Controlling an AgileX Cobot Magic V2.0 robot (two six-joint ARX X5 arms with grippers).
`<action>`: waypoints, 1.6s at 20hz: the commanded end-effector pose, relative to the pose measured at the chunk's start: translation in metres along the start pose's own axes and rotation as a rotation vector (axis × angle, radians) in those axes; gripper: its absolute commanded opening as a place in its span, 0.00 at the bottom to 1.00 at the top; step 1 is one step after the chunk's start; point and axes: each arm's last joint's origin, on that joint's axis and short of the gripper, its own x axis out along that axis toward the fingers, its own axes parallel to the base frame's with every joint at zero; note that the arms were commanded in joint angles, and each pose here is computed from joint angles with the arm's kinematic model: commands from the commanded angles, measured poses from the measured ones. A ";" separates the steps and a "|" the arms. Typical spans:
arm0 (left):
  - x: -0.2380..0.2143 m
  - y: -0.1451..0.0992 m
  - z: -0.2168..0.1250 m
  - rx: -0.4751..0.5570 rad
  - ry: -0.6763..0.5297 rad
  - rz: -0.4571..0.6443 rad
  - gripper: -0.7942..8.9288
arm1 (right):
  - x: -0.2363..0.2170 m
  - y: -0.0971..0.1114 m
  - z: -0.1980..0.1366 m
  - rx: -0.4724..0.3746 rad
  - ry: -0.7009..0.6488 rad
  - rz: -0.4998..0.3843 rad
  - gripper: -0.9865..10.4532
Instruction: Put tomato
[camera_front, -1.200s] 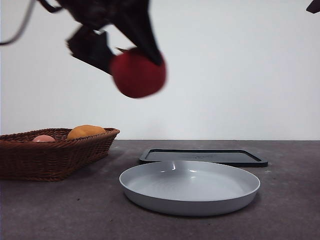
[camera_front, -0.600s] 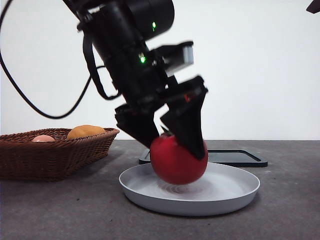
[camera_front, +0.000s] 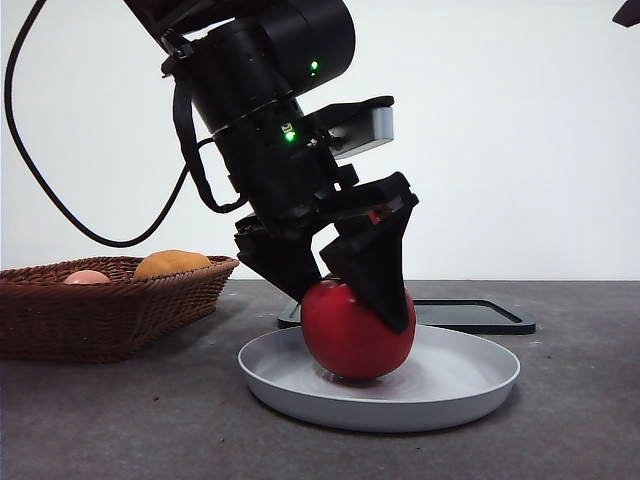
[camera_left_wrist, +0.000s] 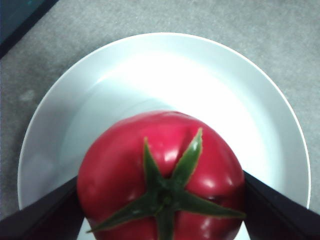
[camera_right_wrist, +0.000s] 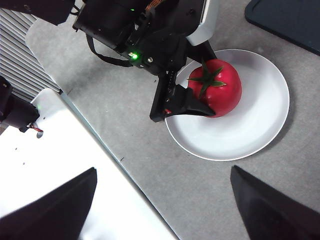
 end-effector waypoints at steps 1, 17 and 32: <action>0.006 -0.004 0.003 0.027 0.003 -0.005 0.45 | -0.002 0.002 0.004 -0.011 -0.012 0.006 0.46; 0.000 -0.003 0.009 -0.004 0.020 -0.004 0.69 | -0.002 0.002 0.004 -0.009 -0.011 0.007 0.46; -0.188 0.057 0.026 -0.285 -0.361 0.190 0.69 | -0.002 0.002 0.004 -0.011 -0.012 0.001 0.46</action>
